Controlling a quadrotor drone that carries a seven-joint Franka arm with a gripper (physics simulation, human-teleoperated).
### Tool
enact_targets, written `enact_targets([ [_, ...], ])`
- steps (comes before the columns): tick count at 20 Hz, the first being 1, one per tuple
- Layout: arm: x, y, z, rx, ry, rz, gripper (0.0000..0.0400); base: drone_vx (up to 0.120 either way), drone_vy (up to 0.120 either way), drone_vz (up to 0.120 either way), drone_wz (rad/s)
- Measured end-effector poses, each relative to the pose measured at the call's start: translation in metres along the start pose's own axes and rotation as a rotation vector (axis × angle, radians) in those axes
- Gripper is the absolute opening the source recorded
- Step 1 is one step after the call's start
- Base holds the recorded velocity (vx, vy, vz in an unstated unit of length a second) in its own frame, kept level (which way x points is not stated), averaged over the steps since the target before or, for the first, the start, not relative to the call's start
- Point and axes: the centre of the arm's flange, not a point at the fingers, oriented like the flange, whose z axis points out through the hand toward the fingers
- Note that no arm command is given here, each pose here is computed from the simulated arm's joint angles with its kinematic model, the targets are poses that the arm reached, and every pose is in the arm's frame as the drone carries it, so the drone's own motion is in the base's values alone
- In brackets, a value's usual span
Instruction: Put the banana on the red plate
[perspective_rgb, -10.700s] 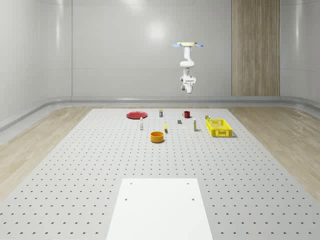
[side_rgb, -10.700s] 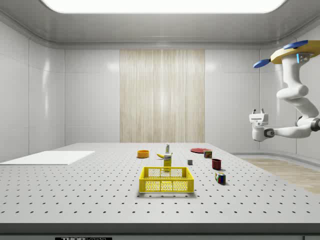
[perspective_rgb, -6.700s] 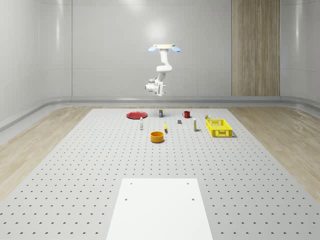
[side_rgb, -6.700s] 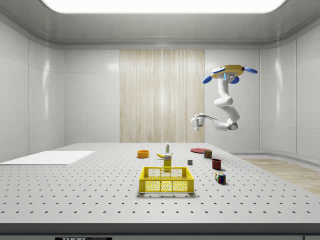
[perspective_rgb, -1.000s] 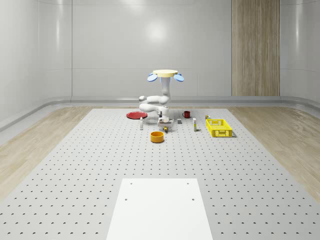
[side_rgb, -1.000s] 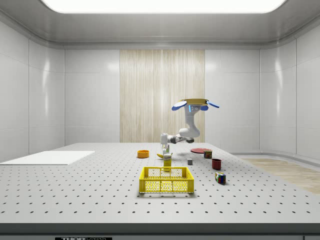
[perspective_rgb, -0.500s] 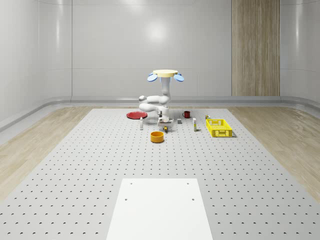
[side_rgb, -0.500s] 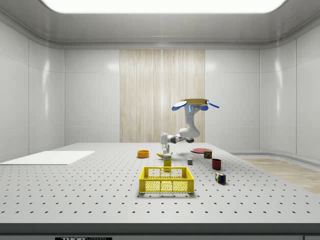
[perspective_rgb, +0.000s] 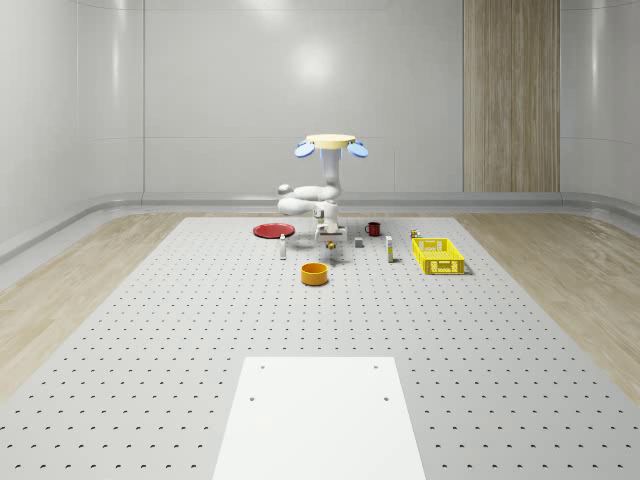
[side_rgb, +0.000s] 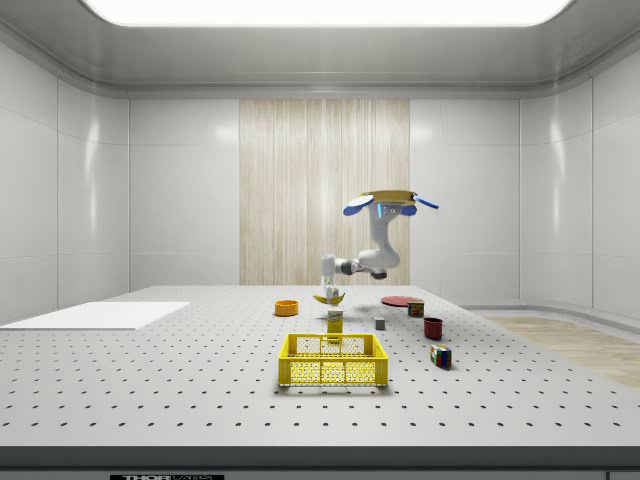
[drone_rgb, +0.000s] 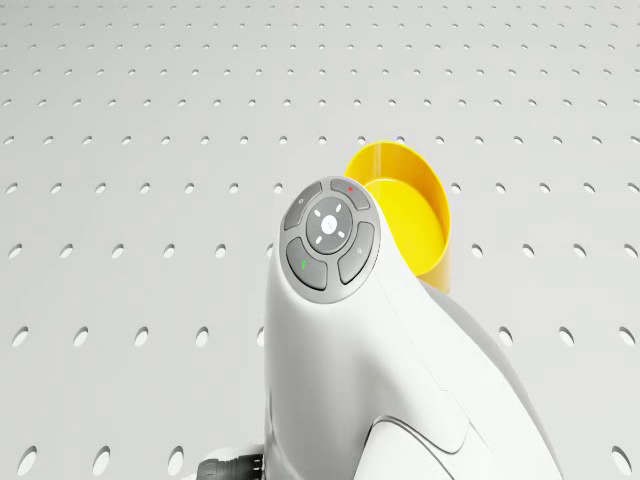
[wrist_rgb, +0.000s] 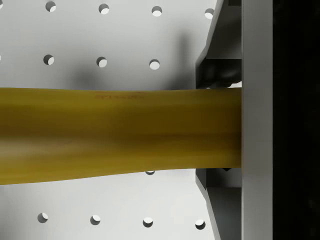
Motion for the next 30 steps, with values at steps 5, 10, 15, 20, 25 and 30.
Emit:
enact_targets([
  [5, -0.0001, -0.0001, -0.0048, 0.0, 0.0, -0.001, 0.0193, 0.0, 0.0, 0.12, 0.0],
  [10, -0.0003, -0.0004, -0.0064, 0.0, 0.0, -0.006, 0.0193, 0.0, 0.0, 0.096, -0.08],
  [15, -0.0009, -0.001, -0.0069, 0.0, 0.0, -0.077, 0.0193, 0.0, 0.0, 0.0, -0.3],
  [20, -0.0011, -0.0012, -0.007, 0.0, 0.001, -0.195, 0.0193, 0.0, 0.0, 0.0, -0.3],
  [25, -0.0011, -0.0013, -0.0071, 0.001, 0.002, -0.331, 0.0193, 0.0, 0.0, 0.0, -0.3],
  [30, -0.0011, -0.0013, -0.0072, 0.001, 0.003, -0.476, 0.0193, 0.0, 0.0, 0.0, -0.3],
])
